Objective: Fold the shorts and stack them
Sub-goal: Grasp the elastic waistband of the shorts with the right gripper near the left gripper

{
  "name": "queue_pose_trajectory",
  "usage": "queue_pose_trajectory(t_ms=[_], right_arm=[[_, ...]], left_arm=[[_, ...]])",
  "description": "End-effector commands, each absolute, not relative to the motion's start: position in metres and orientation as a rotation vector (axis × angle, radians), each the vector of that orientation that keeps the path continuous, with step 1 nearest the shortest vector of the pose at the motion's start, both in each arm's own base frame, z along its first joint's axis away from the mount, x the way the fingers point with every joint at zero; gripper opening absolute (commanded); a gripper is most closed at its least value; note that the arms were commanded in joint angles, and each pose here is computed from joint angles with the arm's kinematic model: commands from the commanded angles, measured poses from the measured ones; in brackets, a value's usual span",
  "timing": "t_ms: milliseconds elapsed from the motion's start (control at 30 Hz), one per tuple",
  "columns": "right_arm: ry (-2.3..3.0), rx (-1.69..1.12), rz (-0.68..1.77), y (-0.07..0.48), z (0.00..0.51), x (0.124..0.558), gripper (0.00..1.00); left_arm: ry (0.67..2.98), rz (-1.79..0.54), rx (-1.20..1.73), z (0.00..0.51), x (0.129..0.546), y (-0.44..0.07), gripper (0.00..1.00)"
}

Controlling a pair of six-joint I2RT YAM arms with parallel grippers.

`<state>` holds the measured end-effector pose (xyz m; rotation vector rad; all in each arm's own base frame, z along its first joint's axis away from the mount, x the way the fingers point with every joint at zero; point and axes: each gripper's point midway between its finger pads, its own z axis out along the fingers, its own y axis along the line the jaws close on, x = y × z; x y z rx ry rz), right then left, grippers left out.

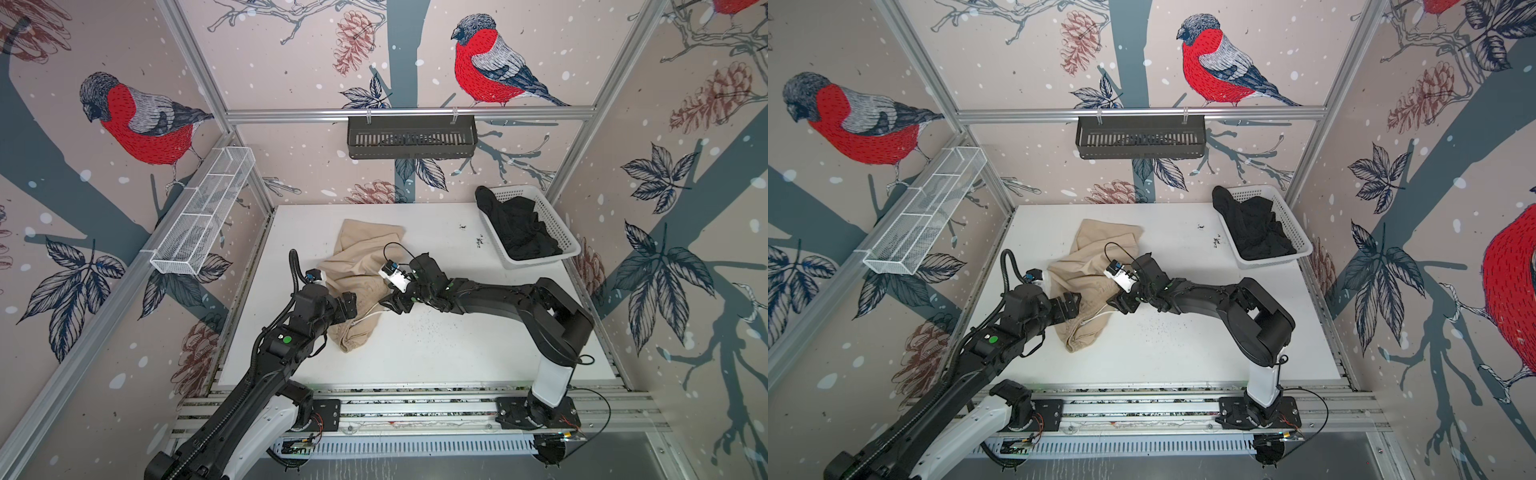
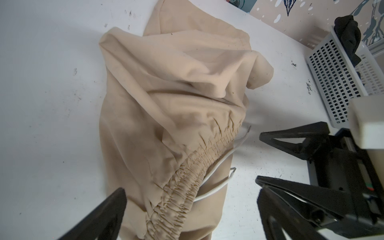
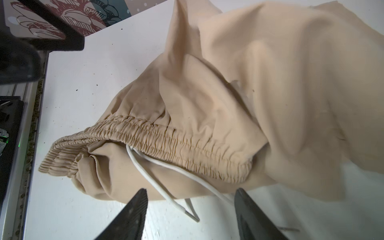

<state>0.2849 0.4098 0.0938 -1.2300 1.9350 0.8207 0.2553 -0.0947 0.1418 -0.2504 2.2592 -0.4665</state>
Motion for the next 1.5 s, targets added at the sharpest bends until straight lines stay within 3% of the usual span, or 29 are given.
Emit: queue_pose_trajectory(t_ms=[0, 433, 767, 1100, 1300, 1467], right_arm=[[1.874, -1.220, 0.860, 0.426, 0.099, 0.291, 0.67], [1.979, -1.157, 0.732, 0.427, 0.074, 0.324, 0.62], [2.015, -1.121, 0.772, 0.405, 0.079, 0.316, 0.64], [2.000, -1.152, 0.852, 0.426, 0.069, 0.324, 0.64], [1.990, -1.185, 0.925, 0.442, 0.067, 0.320, 0.45], [1.992, -1.162, 0.940, 0.444, 0.076, 0.321, 0.10]], left_arm=[[2.224, -0.601, -0.298, 0.140, 0.254, -0.106, 0.98], [2.250, -0.662, -0.341, 0.111, 0.238, -0.108, 0.98], [2.330, -0.541, -0.283, 0.094, 0.231, -0.108, 0.98], [2.388, -0.521, -0.321, 0.074, 0.219, -0.107, 0.98], [2.419, -0.540, -0.364, 0.063, 0.212, -0.108, 0.98], [2.444, -0.549, -0.390, 0.054, 0.205, -0.109, 0.98]])
